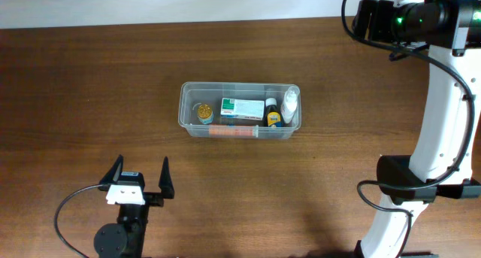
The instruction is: Pack container
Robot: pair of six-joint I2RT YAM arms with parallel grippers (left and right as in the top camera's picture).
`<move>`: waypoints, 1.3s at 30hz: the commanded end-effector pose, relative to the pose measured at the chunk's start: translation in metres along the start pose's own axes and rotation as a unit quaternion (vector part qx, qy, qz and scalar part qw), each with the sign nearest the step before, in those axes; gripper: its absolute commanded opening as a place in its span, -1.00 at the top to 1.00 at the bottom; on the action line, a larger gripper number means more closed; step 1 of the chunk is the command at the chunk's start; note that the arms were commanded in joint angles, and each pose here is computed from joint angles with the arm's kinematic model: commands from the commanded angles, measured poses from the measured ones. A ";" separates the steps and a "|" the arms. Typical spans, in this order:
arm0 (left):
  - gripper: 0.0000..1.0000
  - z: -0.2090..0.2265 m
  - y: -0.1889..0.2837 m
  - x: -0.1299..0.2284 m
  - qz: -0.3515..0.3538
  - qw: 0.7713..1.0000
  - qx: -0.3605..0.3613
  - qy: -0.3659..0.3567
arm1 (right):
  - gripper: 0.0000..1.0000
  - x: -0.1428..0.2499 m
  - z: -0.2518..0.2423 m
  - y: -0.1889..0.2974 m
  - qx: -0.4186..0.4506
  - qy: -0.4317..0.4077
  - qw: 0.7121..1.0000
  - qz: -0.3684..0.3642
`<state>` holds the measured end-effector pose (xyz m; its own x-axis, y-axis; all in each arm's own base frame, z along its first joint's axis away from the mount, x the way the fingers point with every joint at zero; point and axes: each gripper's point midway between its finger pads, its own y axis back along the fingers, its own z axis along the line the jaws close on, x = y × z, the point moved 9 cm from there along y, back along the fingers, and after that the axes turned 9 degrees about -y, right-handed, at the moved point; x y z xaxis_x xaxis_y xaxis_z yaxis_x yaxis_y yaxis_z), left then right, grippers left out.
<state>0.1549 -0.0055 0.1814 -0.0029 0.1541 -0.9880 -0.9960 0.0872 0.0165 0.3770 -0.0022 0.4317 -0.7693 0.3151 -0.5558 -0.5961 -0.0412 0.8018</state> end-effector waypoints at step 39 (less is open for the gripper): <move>-0.99 -0.004 -0.001 0.015 0.021 1.000 0.016 -0.013 | -0.97 0.002 0.002 0.010 -0.007 0.001 1.000 -0.009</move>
<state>0.1560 -0.0066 0.1673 -0.0501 0.1618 -0.9856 -0.9926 0.1014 0.0671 0.3770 -0.0022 0.4317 -0.7692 0.3154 -0.5557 -0.5961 -0.0412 0.8018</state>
